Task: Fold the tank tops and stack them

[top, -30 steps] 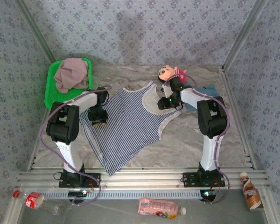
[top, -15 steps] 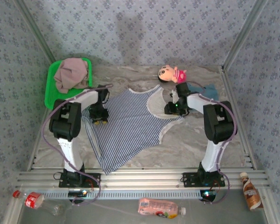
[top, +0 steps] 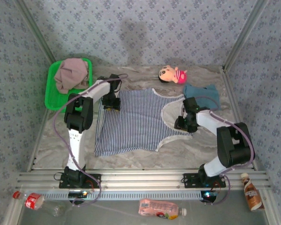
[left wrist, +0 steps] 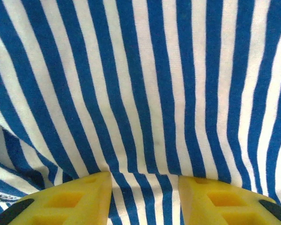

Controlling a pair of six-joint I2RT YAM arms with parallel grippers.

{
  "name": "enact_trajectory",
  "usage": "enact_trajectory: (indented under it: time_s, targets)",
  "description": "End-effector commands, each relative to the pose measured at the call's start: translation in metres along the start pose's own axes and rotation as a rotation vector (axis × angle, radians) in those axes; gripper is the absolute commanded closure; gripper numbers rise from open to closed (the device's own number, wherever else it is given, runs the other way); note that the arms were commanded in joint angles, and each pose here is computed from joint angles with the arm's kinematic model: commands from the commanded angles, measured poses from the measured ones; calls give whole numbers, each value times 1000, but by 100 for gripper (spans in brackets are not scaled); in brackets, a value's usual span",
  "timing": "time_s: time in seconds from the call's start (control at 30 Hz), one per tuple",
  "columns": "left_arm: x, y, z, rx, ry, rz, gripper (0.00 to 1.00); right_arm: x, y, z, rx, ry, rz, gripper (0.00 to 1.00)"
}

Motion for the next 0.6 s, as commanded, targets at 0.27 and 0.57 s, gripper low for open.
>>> enact_trajectory:
  time_s: [0.27, 0.57]
  targets:
    - [-68, 18, 21, 48, 77, 12, 51, 4, 25, 39, 139, -66, 126, 54]
    - [-112, 34, 7, 16, 111, 108, 51, -7, 40, 47, 195, -70, 273, 53]
Point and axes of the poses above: each hand's point on the last joint's axis, 136 mm out from that joint toward the fingers, its own z axis back along the fingers, its own y axis along the line the jaws close on, x = y × z, the point moved 2 cm from there along z, back along the fingers, and after that the axes turned 15 degrees about -z, right-handed, at the moved point
